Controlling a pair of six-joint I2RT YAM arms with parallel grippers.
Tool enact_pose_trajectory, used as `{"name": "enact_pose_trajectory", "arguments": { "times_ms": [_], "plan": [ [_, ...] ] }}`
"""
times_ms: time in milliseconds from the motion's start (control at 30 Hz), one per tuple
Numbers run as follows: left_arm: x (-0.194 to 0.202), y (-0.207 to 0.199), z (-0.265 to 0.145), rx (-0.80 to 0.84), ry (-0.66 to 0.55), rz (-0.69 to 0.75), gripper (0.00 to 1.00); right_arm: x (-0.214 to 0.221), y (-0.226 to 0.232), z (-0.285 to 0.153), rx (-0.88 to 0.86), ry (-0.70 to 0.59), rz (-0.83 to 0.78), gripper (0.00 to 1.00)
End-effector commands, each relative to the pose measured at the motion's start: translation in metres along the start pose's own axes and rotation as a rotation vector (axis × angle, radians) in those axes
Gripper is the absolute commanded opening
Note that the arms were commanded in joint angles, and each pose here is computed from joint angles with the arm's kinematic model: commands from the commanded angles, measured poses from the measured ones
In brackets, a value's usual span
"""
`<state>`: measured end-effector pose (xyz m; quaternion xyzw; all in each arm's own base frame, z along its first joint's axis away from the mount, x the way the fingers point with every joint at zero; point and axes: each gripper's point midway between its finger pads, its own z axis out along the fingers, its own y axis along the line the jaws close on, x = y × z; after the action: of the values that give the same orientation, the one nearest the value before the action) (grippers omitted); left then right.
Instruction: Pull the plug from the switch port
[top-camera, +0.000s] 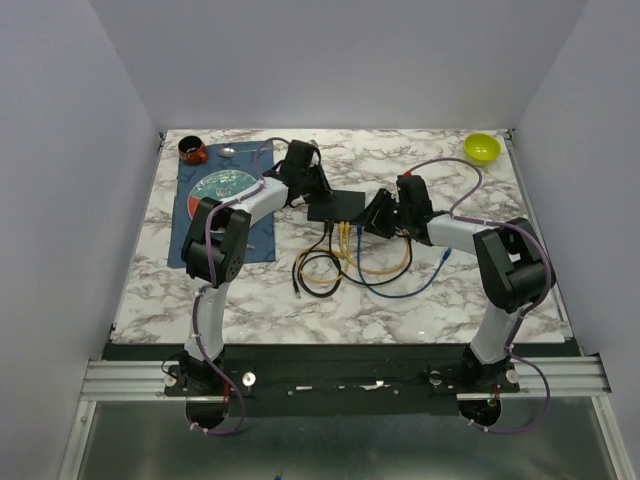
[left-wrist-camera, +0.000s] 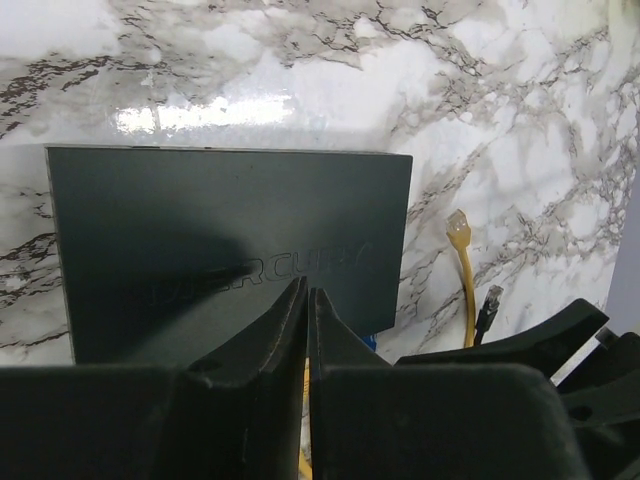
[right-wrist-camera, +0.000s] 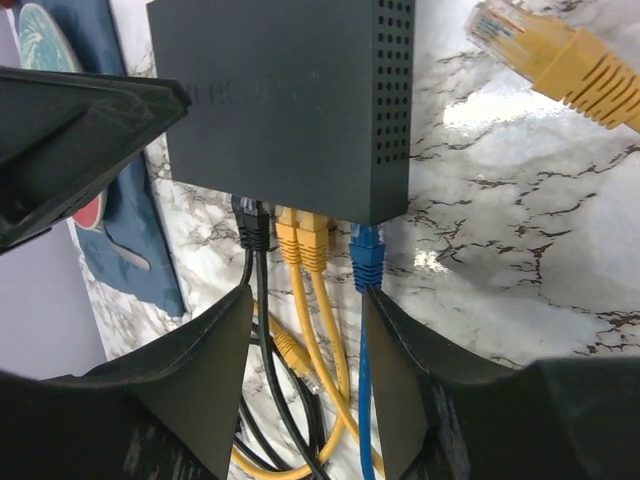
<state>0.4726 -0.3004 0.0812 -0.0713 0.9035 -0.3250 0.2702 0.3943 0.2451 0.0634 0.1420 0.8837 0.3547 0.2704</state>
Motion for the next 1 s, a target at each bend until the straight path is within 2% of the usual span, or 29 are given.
{"name": "enact_pose_trajectory", "arguments": {
  "times_ms": [0, 433, 700, 967],
  "plan": [
    [0.015, 0.02, 0.008, -0.053, 0.043, -0.013, 0.13, 0.009, -0.016, 0.01, 0.017, 0.027, 0.056, 0.56],
    [0.031, 0.039, 0.014, -0.107, 0.075, -0.057, 0.07, 0.009, -0.031, 0.021, 0.009, 0.026, 0.136, 0.51],
    [0.035, 0.045, 0.015, -0.126, 0.088, -0.066, 0.06, 0.004, -0.03, 0.029, -0.013, 0.029, 0.164, 0.4],
    [0.037, 0.048, 0.016, -0.123, 0.098, -0.078, 0.05, 0.001, -0.031, 0.027, -0.082, 0.012, 0.213, 0.4]
  ]
}}
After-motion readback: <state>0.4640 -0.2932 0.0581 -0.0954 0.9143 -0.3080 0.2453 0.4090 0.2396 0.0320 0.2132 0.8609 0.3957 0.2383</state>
